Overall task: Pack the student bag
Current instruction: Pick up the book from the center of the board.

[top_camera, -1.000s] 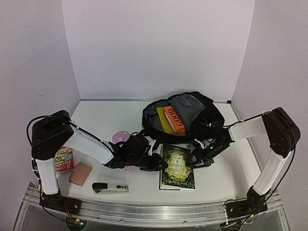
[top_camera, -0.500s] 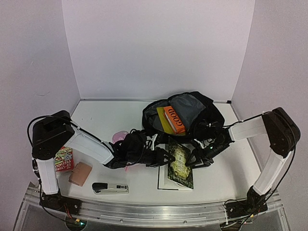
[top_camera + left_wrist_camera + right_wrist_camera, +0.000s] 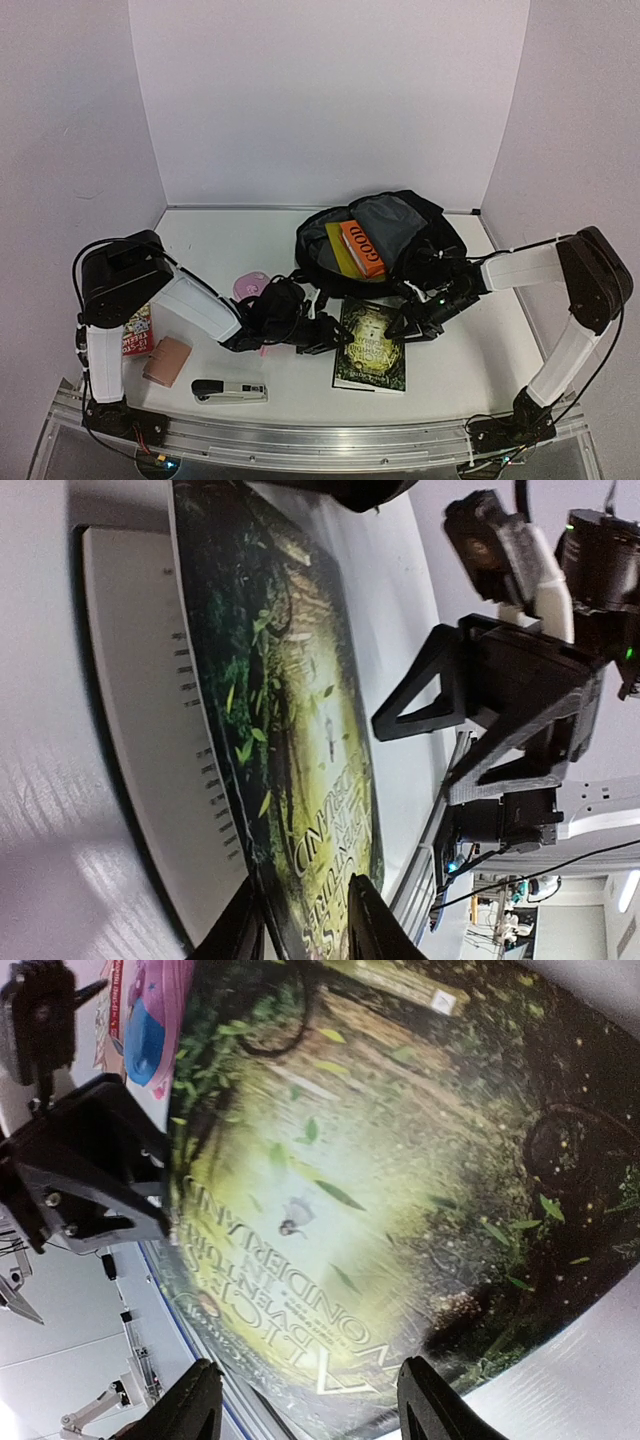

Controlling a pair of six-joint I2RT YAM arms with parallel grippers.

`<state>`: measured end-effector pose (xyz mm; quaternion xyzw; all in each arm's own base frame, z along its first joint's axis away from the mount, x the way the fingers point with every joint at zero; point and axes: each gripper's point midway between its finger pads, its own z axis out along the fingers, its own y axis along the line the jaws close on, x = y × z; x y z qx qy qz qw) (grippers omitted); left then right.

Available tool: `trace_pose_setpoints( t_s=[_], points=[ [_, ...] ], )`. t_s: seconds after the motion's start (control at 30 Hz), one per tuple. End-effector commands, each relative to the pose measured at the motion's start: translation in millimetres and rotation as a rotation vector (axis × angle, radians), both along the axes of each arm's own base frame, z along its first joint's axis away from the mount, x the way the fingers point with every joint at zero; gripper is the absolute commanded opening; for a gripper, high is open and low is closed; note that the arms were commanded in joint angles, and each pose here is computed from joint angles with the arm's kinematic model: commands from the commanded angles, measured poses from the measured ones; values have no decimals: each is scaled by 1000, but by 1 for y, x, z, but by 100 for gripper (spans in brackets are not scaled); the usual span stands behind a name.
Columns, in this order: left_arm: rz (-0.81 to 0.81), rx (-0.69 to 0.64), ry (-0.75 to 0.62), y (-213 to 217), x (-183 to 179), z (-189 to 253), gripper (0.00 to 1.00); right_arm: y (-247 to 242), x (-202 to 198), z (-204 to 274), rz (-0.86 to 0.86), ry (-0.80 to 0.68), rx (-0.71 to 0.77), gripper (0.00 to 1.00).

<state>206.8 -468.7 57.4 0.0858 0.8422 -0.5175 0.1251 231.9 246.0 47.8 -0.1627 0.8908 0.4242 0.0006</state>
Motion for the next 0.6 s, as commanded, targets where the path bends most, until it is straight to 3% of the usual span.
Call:
trace_pose_setpoints(
  t_s=[0.0,0.1,0.17,0.33,0.57],
  points=[
    [-25,-93,10,-12,5,17,22,6,7,20,10,-55,53,60],
    [-32,-118,-11,-11,4,26,6,5,10,26,0,-69,60,63],
    [-42,-133,-48,-9,3,36,0,3,16,34,-15,-81,72,70],
    [-92,-173,-172,-5,-3,65,0,-9,31,63,-20,-90,124,87],
    [-159,-237,-297,-1,-14,93,0,-31,26,86,63,-147,112,95]
  ],
)
